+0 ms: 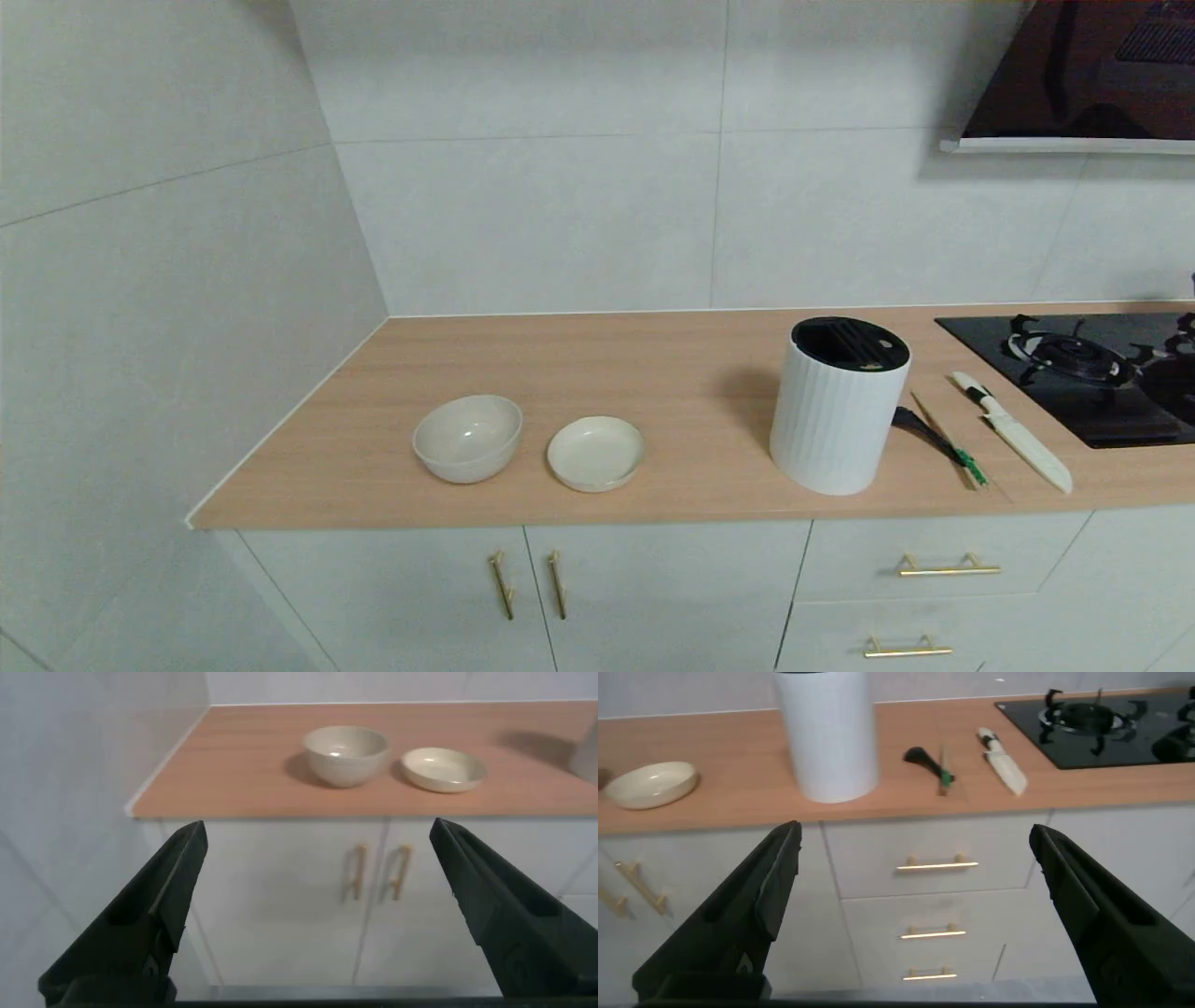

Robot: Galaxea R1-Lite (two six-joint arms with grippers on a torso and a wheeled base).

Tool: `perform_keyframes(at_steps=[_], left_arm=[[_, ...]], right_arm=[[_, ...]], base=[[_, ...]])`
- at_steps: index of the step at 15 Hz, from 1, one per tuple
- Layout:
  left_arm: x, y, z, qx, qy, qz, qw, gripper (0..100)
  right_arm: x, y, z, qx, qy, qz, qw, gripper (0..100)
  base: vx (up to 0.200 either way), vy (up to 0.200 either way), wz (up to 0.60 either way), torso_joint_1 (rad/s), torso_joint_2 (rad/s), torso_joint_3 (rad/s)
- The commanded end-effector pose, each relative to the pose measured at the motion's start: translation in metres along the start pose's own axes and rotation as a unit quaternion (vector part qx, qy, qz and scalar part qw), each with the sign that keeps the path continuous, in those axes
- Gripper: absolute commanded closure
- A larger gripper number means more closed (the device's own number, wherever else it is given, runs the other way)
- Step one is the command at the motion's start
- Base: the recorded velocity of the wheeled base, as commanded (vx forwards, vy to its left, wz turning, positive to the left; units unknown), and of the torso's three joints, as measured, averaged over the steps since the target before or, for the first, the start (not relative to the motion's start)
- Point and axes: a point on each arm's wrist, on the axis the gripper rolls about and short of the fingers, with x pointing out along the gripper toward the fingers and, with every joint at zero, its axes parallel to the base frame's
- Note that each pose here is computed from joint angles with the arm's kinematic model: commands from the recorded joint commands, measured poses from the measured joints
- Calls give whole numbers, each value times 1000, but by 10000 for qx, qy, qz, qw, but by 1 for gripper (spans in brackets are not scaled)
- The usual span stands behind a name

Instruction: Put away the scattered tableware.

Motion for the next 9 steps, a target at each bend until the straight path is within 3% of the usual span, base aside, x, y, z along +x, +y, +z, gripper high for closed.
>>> perform_keyframes(at_steps=[1, 9], left_arm=[[0, 0, 0, -1, -3, 2, 10000, 0], [0, 0, 0, -1, -3, 2, 10000, 0]], right_arm=[[0, 0, 0, -1, 8, 1, 10000, 0], [0, 0, 0, -1, 0, -7, 10000, 0]], base=[[0, 200, 0, 7, 7, 2], [0, 200, 0, 1, 1, 2]])
